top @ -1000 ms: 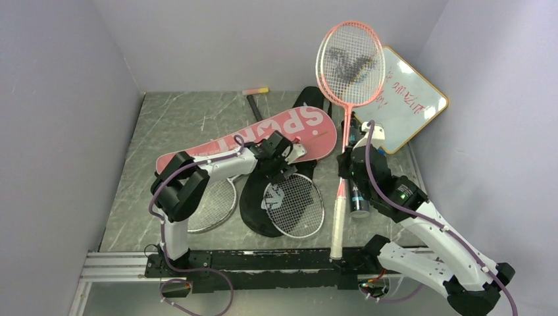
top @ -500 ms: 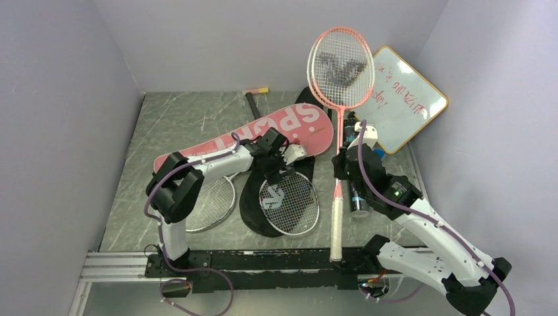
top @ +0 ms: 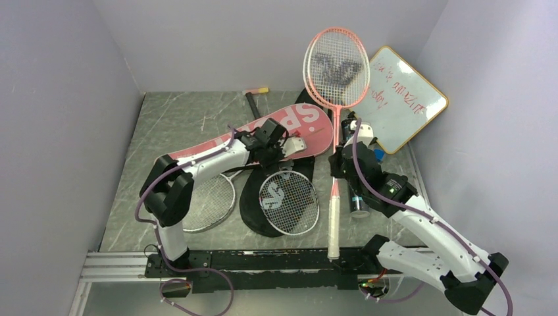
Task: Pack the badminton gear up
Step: Pick up the racket bag from the center of the board.
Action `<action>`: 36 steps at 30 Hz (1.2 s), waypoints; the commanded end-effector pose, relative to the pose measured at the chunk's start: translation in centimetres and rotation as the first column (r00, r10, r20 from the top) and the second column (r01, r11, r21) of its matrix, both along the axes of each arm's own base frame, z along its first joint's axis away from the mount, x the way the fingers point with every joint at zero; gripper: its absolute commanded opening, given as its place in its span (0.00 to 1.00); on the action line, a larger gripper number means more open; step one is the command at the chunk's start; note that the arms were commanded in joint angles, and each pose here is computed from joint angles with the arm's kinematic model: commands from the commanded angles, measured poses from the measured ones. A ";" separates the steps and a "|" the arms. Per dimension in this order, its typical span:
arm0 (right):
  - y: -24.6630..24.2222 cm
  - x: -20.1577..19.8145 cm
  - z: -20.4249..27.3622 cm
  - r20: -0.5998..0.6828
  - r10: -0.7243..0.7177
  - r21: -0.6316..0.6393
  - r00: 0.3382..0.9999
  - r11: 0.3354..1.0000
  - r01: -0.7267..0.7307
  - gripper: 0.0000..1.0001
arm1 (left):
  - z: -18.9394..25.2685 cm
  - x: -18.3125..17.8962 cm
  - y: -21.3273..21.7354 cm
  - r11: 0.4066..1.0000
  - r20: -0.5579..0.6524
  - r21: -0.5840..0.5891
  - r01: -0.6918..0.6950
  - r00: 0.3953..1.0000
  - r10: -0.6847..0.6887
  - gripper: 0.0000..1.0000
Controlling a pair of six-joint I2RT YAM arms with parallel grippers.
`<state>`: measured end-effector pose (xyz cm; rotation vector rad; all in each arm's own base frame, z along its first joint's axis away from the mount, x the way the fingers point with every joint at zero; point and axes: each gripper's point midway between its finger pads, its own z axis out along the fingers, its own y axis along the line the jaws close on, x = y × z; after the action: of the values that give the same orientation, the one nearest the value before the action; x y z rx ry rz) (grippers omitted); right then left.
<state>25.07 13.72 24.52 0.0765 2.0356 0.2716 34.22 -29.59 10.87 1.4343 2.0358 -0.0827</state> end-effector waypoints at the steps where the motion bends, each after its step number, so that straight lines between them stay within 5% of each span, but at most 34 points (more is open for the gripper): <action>1: 0.8 1.3 3.8 0.115 -0.009 0.083 0.993 0.997 0.000 0.00 | -1.1 1.6 2.4 0.989 0.037 0.148 0.025 0.999 -0.031 0.83; 14: 1.5 1.7 3.8 0.105 -0.007 0.097 0.994 0.995 -0.003 0.00 | -6.0 4.1 4.7 0.975 -0.004 0.219 -0.045 0.999 0.047 0.76; 17: 1.5 1.8 3.9 0.104 -0.011 0.103 0.995 0.995 0.000 0.00 | -6.6 4.9 5.0 0.968 -0.007 0.239 -0.079 0.997 0.083 0.45; 19: 1.5 1.8 4.0 0.104 -0.013 0.106 0.995 0.994 0.002 0.00 | -6.4 5.3 5.5 0.955 -0.007 0.272 -0.119 0.992 0.126 0.10; 20: 1.5 1.8 4.0 0.103 -0.015 0.108 0.995 0.994 0.004 0.00 | -5.9 5.5 5.9 0.945 0.001 0.290 -0.149 0.988 0.155 0.06; 26: 1.4 1.7 4.0 0.102 -0.017 0.104 0.995 0.995 0.006 0.00 | -0.2 6.4 8.6 0.885 0.103 0.303 -0.354 0.935 0.339 0.05; 36: 1.6 1.6 3.6 0.091 -0.002 0.100 0.996 0.995 -0.007 0.00 | 10.1 5.6 14.7 0.730 0.283 0.236 -0.641 0.764 0.579 0.05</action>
<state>25.59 14.62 23.78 0.0640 2.0591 0.2783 40.73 -18.60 12.83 1.0621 2.3744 0.5422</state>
